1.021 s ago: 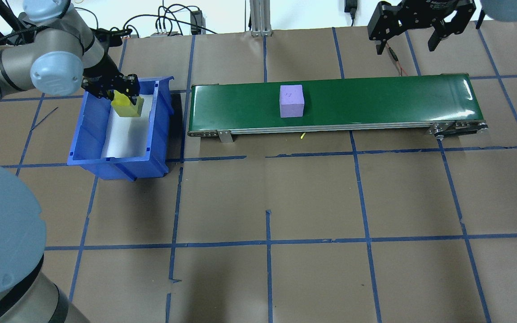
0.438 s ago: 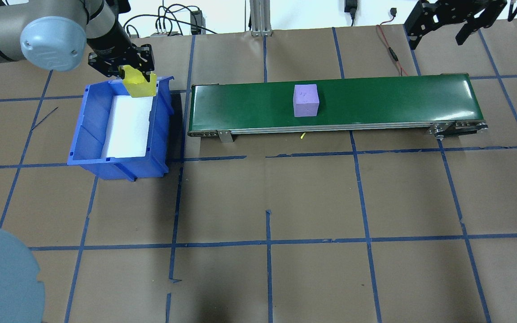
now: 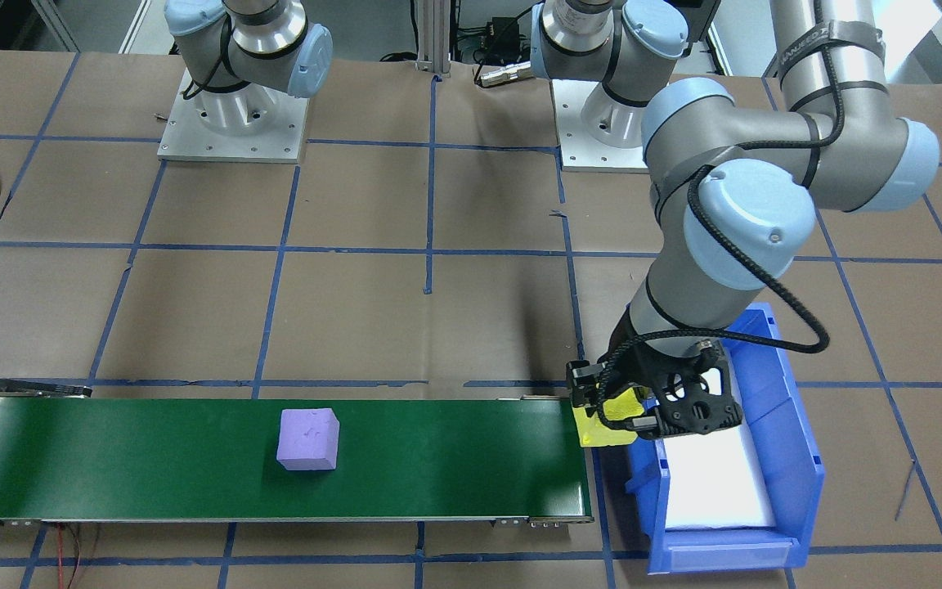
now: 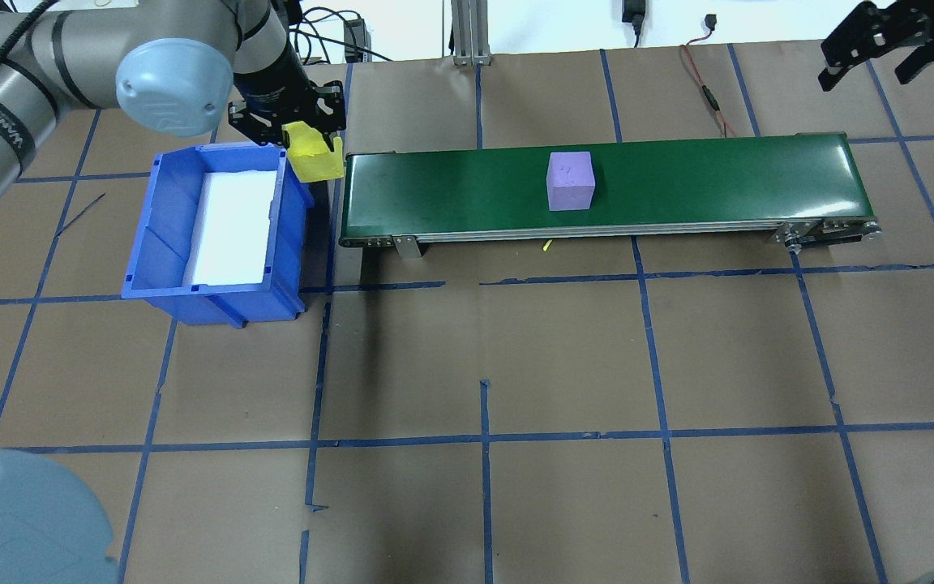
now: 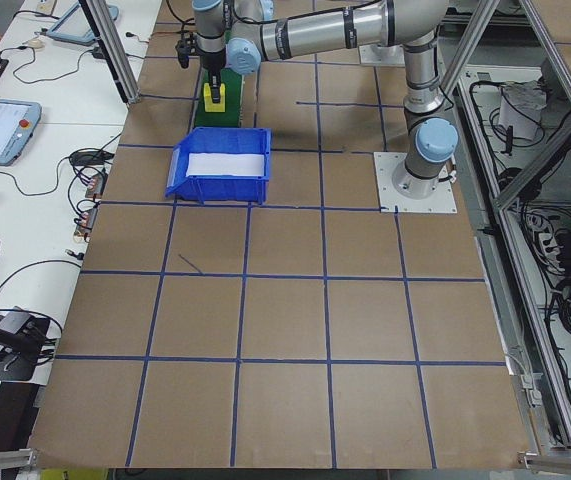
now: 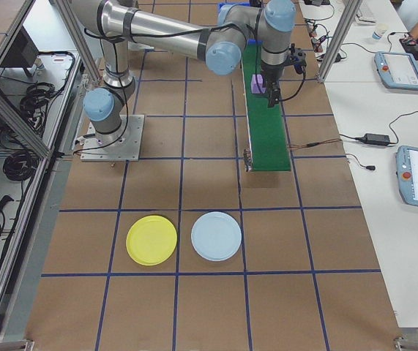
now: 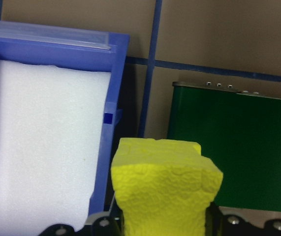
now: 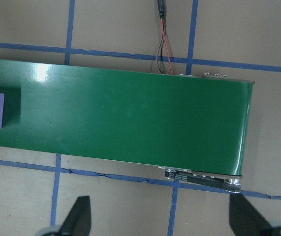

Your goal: Move block left to right into plate

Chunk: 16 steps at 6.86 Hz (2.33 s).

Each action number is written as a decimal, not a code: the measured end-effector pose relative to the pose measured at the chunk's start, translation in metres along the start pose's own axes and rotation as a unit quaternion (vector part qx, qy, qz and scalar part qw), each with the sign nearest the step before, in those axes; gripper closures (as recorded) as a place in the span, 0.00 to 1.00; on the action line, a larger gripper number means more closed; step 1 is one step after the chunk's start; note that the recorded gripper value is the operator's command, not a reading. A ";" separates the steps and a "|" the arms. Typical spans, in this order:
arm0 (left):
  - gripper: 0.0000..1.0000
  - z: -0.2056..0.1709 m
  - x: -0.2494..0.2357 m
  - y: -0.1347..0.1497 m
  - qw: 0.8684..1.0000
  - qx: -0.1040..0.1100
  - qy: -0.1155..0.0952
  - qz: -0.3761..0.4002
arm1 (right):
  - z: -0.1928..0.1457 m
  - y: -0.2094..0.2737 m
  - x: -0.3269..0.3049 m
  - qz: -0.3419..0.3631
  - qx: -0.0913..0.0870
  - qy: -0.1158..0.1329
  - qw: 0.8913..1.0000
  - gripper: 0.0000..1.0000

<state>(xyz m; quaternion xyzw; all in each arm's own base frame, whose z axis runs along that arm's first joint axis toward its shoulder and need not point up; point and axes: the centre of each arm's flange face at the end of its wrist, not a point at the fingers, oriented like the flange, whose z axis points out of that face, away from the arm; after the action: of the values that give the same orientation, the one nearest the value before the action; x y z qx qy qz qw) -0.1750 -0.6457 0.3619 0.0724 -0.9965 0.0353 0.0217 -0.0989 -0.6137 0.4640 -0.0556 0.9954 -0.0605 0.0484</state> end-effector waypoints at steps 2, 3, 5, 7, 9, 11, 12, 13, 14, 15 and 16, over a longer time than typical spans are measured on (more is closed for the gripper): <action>0.79 0.042 0.034 0.003 1.000 -0.007 0.000 0.012 | 0.014 0.018 0.049 0.019 0.022 -0.066 0.997 0.00; 0.79 0.056 0.039 0.005 1.000 -0.012 -0.001 0.017 | 0.018 0.023 0.058 0.024 0.029 -0.082 0.996 0.00; 0.79 0.065 0.043 0.003 0.999 0.001 0.003 0.037 | 0.020 0.025 0.062 0.028 0.033 -0.091 0.995 0.00; 0.71 0.075 0.045 -0.001 0.999 0.005 0.004 0.045 | 0.019 0.026 0.062 0.029 0.034 -0.091 0.995 0.00; 0.21 0.084 0.044 -0.001 0.999 -0.002 0.004 0.044 | 0.015 0.025 0.062 0.030 0.038 -0.085 0.995 0.00; 0.08 0.086 0.045 0.000 0.999 -0.004 0.006 0.043 | 0.037 0.022 0.064 0.047 0.036 -0.083 0.995 0.00; 0.03 0.086 0.045 0.000 0.999 -0.004 0.006 0.044 | 0.059 0.018 0.066 0.063 0.036 -0.082 0.994 0.00; 0.00 0.077 0.045 0.001 0.999 0.003 0.007 0.047 | 0.081 0.013 0.061 0.075 0.028 -0.086 0.993 0.00; 0.00 0.057 0.043 0.003 0.999 0.016 0.009 0.048 | 0.098 0.006 0.048 0.073 0.017 -0.087 0.993 0.00; 0.00 0.030 0.038 0.010 0.999 0.024 0.008 0.048 | 0.106 0.002 0.036 0.057 0.010 -0.086 0.995 0.00; 0.00 0.001 0.032 0.022 0.999 0.023 0.005 0.046 | 0.113 0.001 0.030 0.036 0.006 -0.088 0.995 0.00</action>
<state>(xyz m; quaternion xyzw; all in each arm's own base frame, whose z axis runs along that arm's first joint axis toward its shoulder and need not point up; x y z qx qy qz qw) -0.2094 -0.6289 0.3611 0.0267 -0.9976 0.0591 0.0238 -0.1174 -0.6293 0.3499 -0.0248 0.9883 -0.0596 0.1383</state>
